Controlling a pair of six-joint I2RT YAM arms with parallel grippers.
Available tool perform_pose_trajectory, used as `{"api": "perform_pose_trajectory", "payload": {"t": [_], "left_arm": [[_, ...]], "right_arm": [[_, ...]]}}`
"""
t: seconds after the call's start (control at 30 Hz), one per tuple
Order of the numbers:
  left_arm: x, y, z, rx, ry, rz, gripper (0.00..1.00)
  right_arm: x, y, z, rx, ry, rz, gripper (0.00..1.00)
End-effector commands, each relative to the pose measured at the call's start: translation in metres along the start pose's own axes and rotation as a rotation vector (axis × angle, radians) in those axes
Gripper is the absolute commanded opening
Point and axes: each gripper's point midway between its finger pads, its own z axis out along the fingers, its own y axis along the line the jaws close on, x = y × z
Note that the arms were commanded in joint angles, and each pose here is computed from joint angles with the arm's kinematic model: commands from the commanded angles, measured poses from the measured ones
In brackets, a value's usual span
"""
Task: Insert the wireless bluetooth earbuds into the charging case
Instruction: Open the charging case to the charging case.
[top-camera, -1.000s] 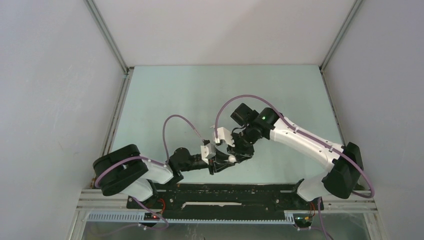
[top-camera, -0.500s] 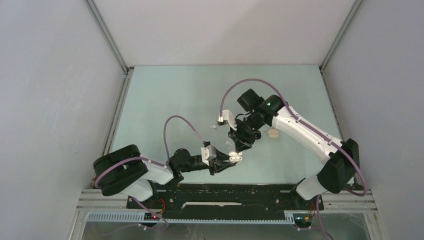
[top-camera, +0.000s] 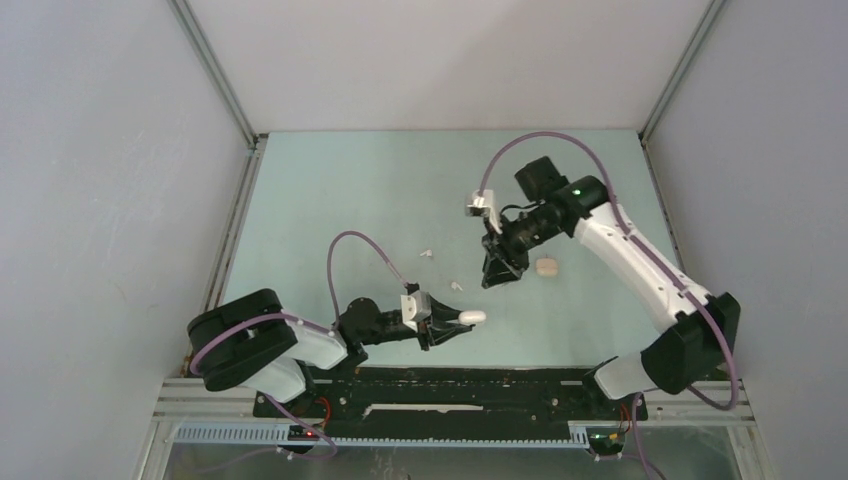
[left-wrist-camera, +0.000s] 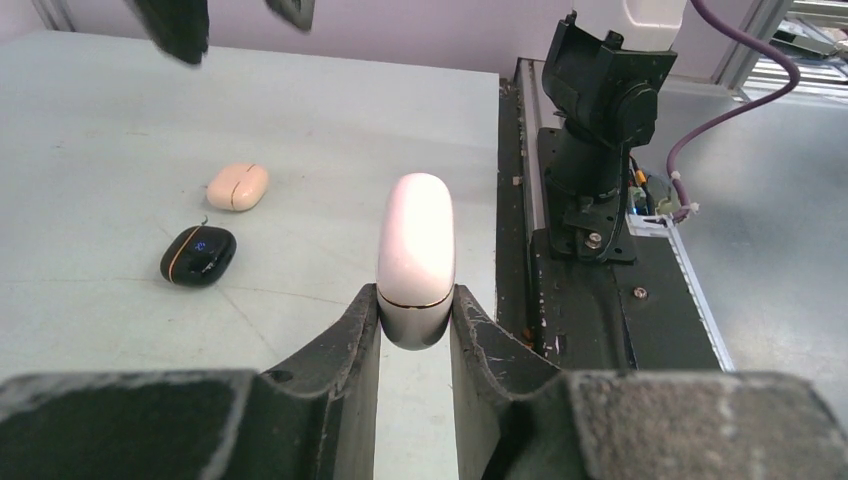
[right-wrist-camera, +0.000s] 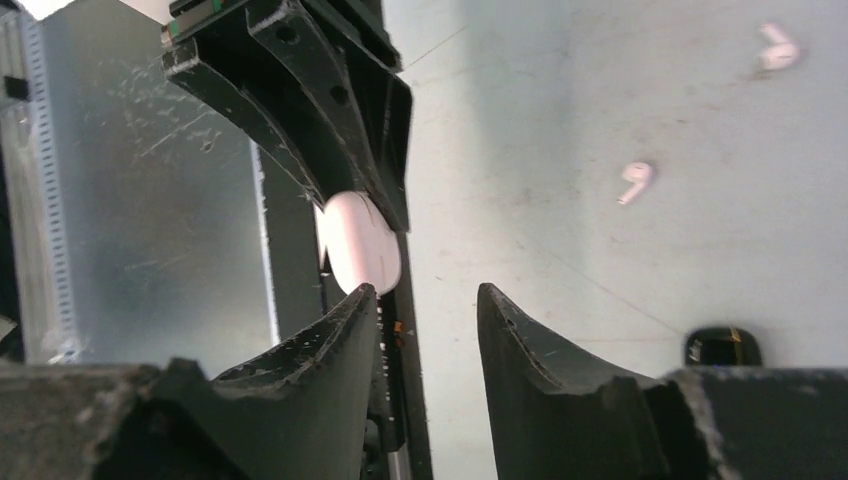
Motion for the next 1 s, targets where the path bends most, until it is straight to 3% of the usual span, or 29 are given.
{"api": "perform_pose_trajectory", "payload": {"t": [0.0, 0.17, 0.4, 0.5, 0.97], "left_arm": [[-0.023, -0.001, 0.0, -0.007, -0.1, 0.026, 0.0], [-0.03, -0.003, -0.002, -0.003, -0.139, 0.013, 0.0], [-0.032, -0.01, 0.0, 0.036, -0.152, 0.004, 0.0], [-0.032, -0.009, 0.0, 0.034, -0.151, 0.001, 0.0], [-0.033, -0.016, 0.0, 0.07, -0.151, 0.011, 0.0]], "right_arm": [[-0.006, 0.016, -0.023, 0.05, -0.108, -0.128, 0.47], [0.02, 0.016, -0.006, 0.087, -0.078, -0.168, 0.64], [0.032, 0.015, 0.005, 0.071, -0.028, -0.156, 0.66], [0.04, 0.018, 0.015, 0.041, 0.022, -0.157, 0.73], [0.038, 0.007, 0.039, -0.012, 0.064, -0.11, 0.7]]}}
